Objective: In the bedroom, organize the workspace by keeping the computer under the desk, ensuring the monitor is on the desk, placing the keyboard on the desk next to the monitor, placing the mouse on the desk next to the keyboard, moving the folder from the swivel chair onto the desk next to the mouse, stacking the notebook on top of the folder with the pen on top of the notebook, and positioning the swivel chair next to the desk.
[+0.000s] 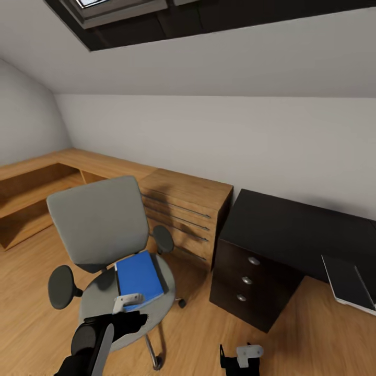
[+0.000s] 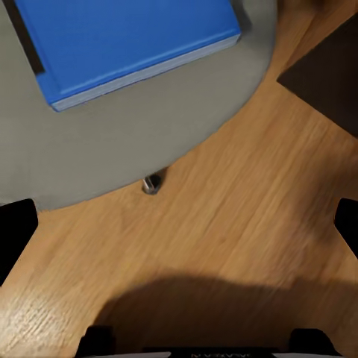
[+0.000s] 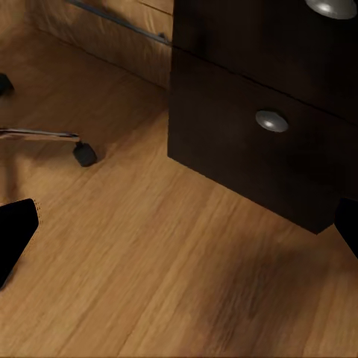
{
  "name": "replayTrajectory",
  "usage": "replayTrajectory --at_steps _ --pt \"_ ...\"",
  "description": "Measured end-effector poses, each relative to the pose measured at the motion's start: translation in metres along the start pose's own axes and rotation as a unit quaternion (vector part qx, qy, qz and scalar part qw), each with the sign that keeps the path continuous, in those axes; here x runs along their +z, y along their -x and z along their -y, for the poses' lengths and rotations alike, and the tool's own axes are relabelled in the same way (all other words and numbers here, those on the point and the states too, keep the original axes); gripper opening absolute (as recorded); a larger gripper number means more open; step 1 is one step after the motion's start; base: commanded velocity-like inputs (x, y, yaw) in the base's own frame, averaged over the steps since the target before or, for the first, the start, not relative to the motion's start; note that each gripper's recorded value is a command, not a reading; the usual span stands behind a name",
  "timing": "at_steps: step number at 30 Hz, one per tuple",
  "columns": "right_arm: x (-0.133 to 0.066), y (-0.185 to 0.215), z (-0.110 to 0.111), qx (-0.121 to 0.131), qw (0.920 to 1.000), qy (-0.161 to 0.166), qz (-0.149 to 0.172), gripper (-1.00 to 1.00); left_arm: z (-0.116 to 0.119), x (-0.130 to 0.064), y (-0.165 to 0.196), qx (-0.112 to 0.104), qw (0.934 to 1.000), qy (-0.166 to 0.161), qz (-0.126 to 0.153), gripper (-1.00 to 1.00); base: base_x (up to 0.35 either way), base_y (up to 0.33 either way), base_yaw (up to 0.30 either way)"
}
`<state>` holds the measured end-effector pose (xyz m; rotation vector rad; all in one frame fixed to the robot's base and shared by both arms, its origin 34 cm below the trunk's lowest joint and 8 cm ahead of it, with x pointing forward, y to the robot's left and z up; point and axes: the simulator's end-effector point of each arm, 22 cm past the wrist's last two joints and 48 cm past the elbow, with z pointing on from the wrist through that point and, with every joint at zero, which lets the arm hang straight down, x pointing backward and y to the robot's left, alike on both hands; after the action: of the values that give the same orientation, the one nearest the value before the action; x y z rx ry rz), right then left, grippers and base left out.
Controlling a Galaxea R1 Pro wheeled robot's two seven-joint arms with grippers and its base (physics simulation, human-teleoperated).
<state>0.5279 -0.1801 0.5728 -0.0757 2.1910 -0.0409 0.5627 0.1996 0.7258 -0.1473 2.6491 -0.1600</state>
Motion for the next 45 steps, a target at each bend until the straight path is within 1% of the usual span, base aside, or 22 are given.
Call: replayTrajectory --at_steps 5,12,15,19,22,25,27,28,30,31,33,34,35,39,41,43,45 --pt "0.0 -0.001 0.001 0.0 1.0 0.0 -0.001 1.0 -0.006 0.0 0.001 -0.001 1.0 0.006 0.001 1.0 0.0 0.0 0.146" --pt "0.0 -0.002 0.003 -0.001 1.0 -0.002 -0.002 1.0 -0.031 -0.007 0.011 -0.018 0.9994 0.025 0.015 1.0 0.0 0.0 0.098" --pt "0.0 -0.003 0.003 -0.001 1.0 -0.002 -0.002 1.0 -0.051 -0.009 0.012 -0.037 0.9984 0.039 0.016 1.0 0.0 0.0 0.028" --pt "0.0 -0.003 0.004 -0.001 1.0 -0.002 -0.002 1.0 -0.068 -0.011 0.016 -0.056 0.9969 0.052 0.021 1.0 0.0 0.0 0.01" --pt "0.001 -0.003 0.006 -0.002 1.0 -0.003 -0.002 1.0 -0.075 -0.013 0.031 -0.065 0.9957 0.058 0.032 1.0 0.0 0.0 0.003" --pt "0.001 -0.003 0.007 -0.002 1.0 -0.003 -0.002 1.0 -0.09 -0.01 0.047 -0.085 0.9932 0.071 0.036 1.0 0.0 0.0 0.001" --pt "0.001 -0.003 0.007 -0.003 1.0 -0.003 -0.001 1.0 -0.095 0.001 0.057 -0.1 0.9919 0.075 0.026 1.0 0.0 0.0 0.0" --pt "0.001 -0.003 0.007 -0.003 1.0 -0.003 -0.001 1.0 -0.095 0.005 0.06 -0.103 0.9917 0.074 0.022 1.0 0.0 0.0 0.0" --pt "0.001 -0.003 0.009 -0.003 1.0 -0.003 -0.001 1.0 -0.096 0.02 0.068 -0.116 0.9908 0.07 0.005 1.0 0.0 0.0 0.0" --pt "0.001 -0.003 0.013 -0.005 1.0 -0.005 -0.001 1.0 -0.097 0.028 0.073 -0.123 0.9901 0.068 -0.004 1.0 0.0 0.0 0.0" --pt "0.001 -0.004 0.018 -0.008 0.9999 -0.006 0.0 1.0 -0.097 0.035 0.077 -0.127 0.9897 0.065 -0.014 1.0 0.0 0.0 0.0" --pt "0.001 -0.004 0.02 -0.01 0.9999 -0.003 0.0 1.0 -0.098 0.041 0.083 -0.13 0.9893 0.062 -0.023 1.0 0.0 0.0 0.0" --pt "0.002 -0.004 0.019 -0.012 0.9999 0.004 0.0 1.0 -0.1 0.047 0.089 -0.131 0.989 0.062 -0.032 1.0 0.0 0.0 0.0" --pt "0.002 -0.004 0.013 -0.01 0.9996 0.025 0.001 1.0 -0.101 0.06 0.1 -0.134 0.988 0.054 -0.056 1.0 0.0 0.0 0.0" --pt "0.004 -0.001 0.01 -0.003 0.9995 0.033 0.002 1.0 -0.098 0.063 0.105 -0.138 0.9875 0.046 -0.061 1.0 0.0 0.0 0.0" --pt "0.009 0.009 0.013 0.02 0.9994 0.026 0.01 1.0 -0.092 0.065 0.108 -0.143 0.987 0.035 -0.065 1.0 0.0 0.0 0.0" --pt "0.013 0.013 0.018 0.036 0.9992 0.018 0.009 1.0 -0.09 0.066 0.109 -0.144 0.9869 0.031 -0.065 1.0 0.0 0.0 0.0"
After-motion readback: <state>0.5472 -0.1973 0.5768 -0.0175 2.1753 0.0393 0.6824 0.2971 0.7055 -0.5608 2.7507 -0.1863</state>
